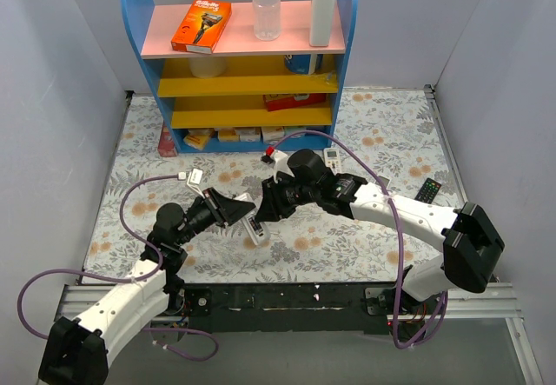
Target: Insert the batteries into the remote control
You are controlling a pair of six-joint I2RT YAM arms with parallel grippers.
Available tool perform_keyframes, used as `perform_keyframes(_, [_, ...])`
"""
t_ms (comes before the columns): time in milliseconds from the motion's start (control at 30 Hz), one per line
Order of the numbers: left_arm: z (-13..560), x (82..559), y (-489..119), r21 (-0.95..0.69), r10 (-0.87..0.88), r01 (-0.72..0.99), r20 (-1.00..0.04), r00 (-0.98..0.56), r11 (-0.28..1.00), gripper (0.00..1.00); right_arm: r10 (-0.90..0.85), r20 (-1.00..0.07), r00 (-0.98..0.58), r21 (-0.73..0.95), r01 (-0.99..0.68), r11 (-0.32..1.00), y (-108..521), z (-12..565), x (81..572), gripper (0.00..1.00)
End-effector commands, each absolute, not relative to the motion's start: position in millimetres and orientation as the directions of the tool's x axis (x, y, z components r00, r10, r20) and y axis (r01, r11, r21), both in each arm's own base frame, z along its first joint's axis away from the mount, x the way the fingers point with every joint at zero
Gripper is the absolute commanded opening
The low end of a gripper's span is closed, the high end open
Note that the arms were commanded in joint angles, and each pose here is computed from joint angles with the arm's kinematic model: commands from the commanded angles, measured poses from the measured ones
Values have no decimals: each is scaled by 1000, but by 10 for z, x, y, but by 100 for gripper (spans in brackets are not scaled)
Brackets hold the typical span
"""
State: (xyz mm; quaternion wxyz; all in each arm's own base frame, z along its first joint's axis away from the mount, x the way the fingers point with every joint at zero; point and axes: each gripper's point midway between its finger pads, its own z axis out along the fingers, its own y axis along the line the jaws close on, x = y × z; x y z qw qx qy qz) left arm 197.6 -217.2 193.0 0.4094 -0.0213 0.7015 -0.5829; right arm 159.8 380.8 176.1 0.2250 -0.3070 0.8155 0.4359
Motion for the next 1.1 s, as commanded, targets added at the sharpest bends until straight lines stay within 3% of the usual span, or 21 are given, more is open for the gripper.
perform_keyframes(0, [1896,2050,-2079,-848,-563,388,-530,-634,361,0,-274,-727,-630,498,-758,421,3796,1994,1760,40])
perform_keyframes(300, [1134,2229,-1602,-813,-663,-20,-461,-590,582,0,-430,-695,-576,274,-765,582,3424,1451,1988,42])
perform_keyframes(433, [1049,2194,-1560,-814,-678,-49,-446,-585,578,0,-515,-601,-611,190,-735,651,3213,1063,2025,43])
perform_keyframes(667, [931,2175,-1541,-806,-678,-81,-433,-593,586,0,-592,-519,-617,173,-754,634,3322,614,2008,47])
perform_keyframes(1067, [867,2172,-1565,-798,-665,-93,-425,-614,595,0,-676,-467,-570,123,-799,589,3459,334,1932,48])
